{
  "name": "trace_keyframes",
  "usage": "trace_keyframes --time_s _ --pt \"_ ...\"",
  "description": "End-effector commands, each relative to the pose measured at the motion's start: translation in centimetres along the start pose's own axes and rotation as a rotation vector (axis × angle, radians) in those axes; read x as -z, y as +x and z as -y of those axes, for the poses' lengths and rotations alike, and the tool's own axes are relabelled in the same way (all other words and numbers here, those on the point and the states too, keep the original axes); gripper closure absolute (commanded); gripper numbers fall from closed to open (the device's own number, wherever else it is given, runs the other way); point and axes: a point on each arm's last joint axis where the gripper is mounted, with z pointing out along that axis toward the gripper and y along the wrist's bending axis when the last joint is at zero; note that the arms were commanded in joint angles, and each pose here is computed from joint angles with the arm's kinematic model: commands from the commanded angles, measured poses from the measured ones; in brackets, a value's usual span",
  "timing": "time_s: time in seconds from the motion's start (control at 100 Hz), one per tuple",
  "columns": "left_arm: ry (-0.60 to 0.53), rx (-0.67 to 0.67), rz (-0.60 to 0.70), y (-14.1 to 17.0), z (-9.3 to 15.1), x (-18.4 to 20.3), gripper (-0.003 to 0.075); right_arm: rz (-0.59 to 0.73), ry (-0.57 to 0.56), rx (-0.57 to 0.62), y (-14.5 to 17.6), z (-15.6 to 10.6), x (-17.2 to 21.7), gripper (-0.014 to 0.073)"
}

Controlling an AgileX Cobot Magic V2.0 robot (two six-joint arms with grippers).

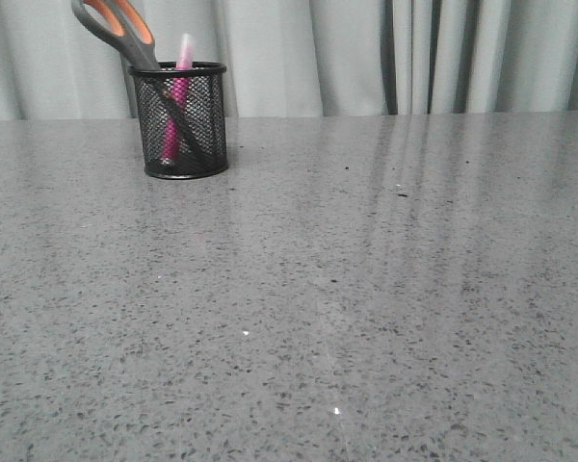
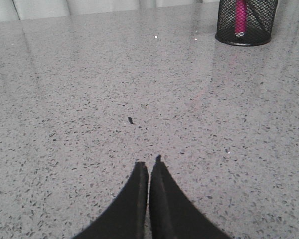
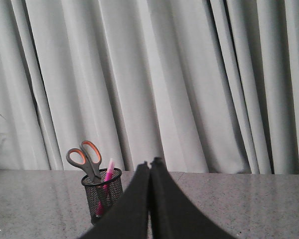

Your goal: Put pen and scissors into bin

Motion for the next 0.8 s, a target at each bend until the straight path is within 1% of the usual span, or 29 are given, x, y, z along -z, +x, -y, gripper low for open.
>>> trace_keyframes --time_s 0.0,0.38,0.42,0.5,0.55,0.63,0.69,0.74,0.75,0.76,0.77,0.79 --pt "-0.006 0.022 0.038 0.8 0.1 -0.2 0.0739 0.011 -0.014 0.03 -0.7 -0.2 -0.3 0.0649" --pt "-0.006 0.022 0.038 0.8 0.1 -0.2 0.0739 0.009 -0.014 0.03 -0.7 -0.2 -0.3 0.0649" --pt "-0.006 0.022 0.038 0.8 0.1 -0.2 0.0739 -0.002 0.023 0.03 -0.5 0.1 -0.3 0.0649" --pt "-0.006 0.022 0.038 0.8 0.1 -0.2 0.0739 -0.054 0.169 0.035 0.7 1.5 -0.2 0.0649" --pt "-0.006 0.022 0.038 0.8 0.1 -0.2 0.0739 -0.086 0.216 0.041 1.6 2.0 -0.2 0.0649" --pt "-0.006 0.022 0.038 0.8 0.1 -0.2 0.0739 -0.124 0.202 0.052 3.0 2.0 -0.2 0.0649" --pt "-0.006 0.022 0.038 0.8 0.1 -0.2 0.0739 -0.148 0.214 0.062 3.7 2.2 -0.2 0.065" --pt "-0.006 0.022 0.038 0.8 0.1 -0.2 0.0739 -0.172 0.206 0.108 4.2 2.2 -0.1 0.0664" --pt "-0.006 0.022 0.038 0.8 0.1 -0.2 0.0739 -0.18 0.203 0.134 4.3 2.2 -0.1 0.0671" --pt "-0.006 0.022 0.038 0.8 0.1 -0.2 0.0739 -0.187 0.197 0.132 4.4 2.1 -0.1 0.0672" --pt "-0.006 0.022 0.038 0.8 0.1 -0.2 0.0739 -0.194 0.193 0.163 4.5 2.1 -0.1 0.0671" --pt "-0.006 0.022 0.038 0.8 0.1 -0.2 0.0739 -0.206 0.183 0.177 4.6 2.0 -0.1 0.0671"
